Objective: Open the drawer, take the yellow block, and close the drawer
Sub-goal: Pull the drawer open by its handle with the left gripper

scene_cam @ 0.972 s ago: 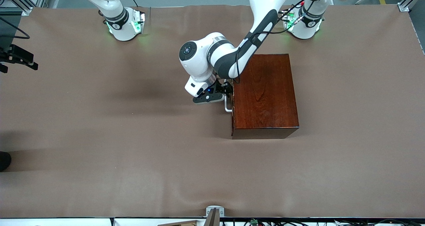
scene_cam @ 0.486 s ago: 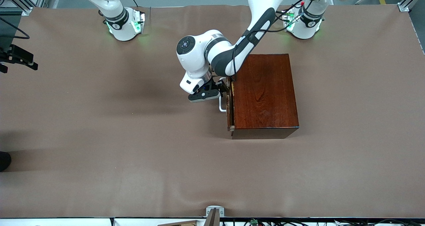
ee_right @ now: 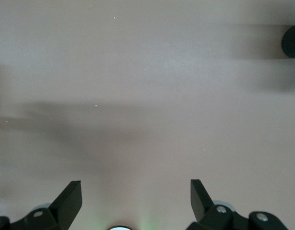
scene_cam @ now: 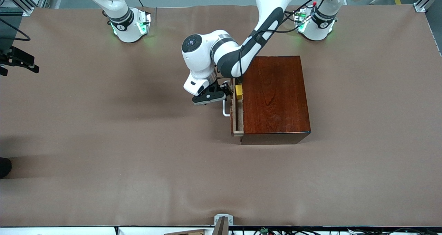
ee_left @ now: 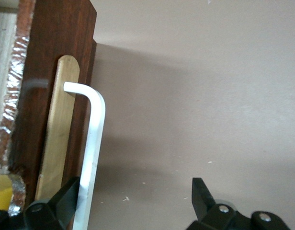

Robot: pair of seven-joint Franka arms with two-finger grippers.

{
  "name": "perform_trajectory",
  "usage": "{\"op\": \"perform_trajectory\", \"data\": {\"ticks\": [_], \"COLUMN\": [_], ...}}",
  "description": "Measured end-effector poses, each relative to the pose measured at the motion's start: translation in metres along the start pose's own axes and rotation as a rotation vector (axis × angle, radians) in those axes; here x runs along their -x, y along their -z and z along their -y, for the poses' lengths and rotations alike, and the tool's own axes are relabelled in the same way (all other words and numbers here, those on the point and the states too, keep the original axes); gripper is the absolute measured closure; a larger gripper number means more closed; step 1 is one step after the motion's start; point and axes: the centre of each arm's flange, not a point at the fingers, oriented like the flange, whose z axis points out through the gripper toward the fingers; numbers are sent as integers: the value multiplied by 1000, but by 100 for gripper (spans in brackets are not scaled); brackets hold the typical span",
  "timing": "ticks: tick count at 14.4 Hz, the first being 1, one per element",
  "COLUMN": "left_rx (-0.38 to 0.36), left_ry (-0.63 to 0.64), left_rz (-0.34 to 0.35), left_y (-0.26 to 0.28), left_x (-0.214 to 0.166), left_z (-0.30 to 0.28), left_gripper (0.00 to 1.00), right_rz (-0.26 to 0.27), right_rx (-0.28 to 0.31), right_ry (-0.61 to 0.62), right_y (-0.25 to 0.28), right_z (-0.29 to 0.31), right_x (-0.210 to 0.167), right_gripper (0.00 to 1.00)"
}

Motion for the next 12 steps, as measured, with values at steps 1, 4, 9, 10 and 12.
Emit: {"op": "perform_trajectory", "data": {"ticks": [1, 4, 9, 10, 12], "left_rx": [9, 39, 110, 110, 132], "left_ry": [14, 41, 64, 63, 62], "left_rz": [-5, -19, -39, -42, -46], "left_y": [1, 3, 7, 6, 9], "left_x": [1, 4, 12, 12, 14], "left_z": [-2, -7, -20, -20, -23], "left_gripper": [0, 0, 0, 0, 0], "right_rz": [2, 5, 23, 28, 39], "right_rx": [0, 0, -2, -3, -5], "right_ry": [-2, -3, -25, -36, -54], "right_y": [-1, -2, -10, -13, -19], "right_z": [-1, -2, -13, -19, -29], "right_x": [0, -1, -3, -3, -4], "right_gripper": [0, 0, 0, 0, 0]}}
